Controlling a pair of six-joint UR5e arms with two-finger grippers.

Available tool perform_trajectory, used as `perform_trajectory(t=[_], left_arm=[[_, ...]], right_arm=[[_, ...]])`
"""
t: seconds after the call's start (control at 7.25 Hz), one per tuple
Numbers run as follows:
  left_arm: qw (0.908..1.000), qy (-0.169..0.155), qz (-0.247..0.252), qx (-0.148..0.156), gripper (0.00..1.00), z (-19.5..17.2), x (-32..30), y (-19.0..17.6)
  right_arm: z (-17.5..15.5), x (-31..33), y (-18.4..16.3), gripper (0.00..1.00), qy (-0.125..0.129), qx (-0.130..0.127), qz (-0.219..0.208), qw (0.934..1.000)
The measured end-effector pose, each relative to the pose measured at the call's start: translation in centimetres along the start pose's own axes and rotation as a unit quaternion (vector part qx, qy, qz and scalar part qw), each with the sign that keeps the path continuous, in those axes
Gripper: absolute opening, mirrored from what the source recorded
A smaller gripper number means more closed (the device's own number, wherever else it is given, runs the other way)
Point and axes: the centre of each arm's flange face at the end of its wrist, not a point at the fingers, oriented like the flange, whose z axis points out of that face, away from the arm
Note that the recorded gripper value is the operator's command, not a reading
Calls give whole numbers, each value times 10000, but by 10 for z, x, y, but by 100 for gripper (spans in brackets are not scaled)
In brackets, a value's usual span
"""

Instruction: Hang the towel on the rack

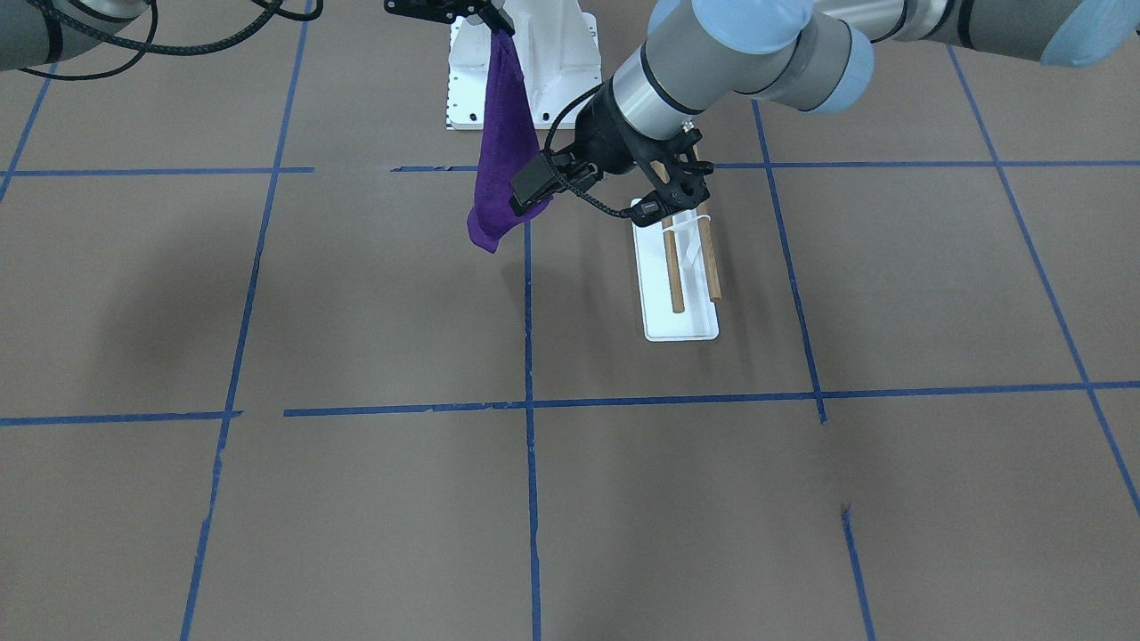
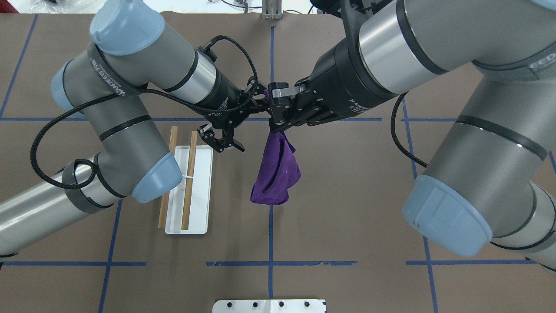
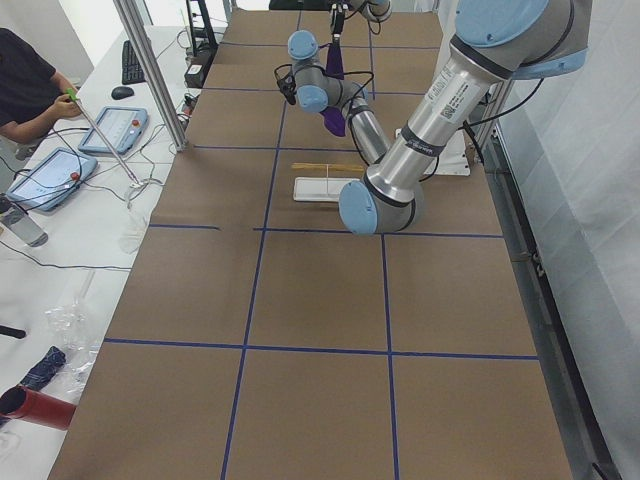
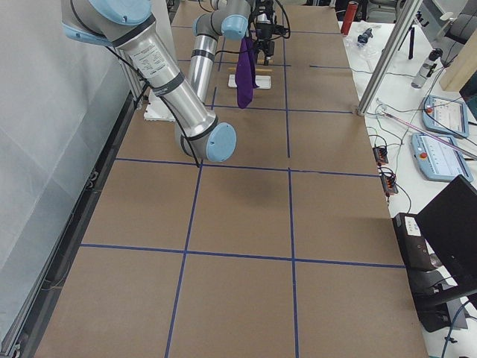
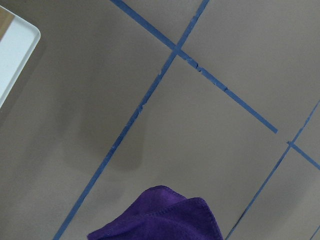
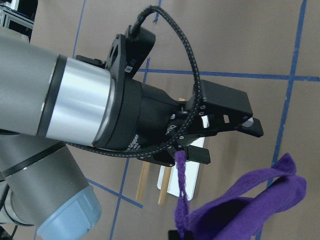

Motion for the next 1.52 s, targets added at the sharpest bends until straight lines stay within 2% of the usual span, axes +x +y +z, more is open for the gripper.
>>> perform_trajectory(t=[0.41, 0.97, 1.1, 1.24, 1.38, 1.52], left_arm=[[9999, -84, 6, -109, 99, 14, 2, 9], [9994, -182, 115, -275, 99, 38, 7, 29], [9993, -200, 127, -283, 73, 43, 11, 30], [9993, -216, 128, -278, 24, 46, 13, 29], [9993, -226, 130, -274, 0, 47, 14, 29], [9993, -230, 132, -274, 0, 47, 13, 29]], right_arm=[[-1, -1, 2, 0, -37, -24, -690, 9976], [0, -4, 5, 0, -81, -46, -980, 9951], [1, -4, 6, 0, -87, -59, -988, 9951], [1, -5, 7, 0, -98, -62, -1001, 9949], [0, -6, 8, 0, -109, -59, -1013, 9948], [0, -6, 8, 0, -116, -56, -1019, 9947]])
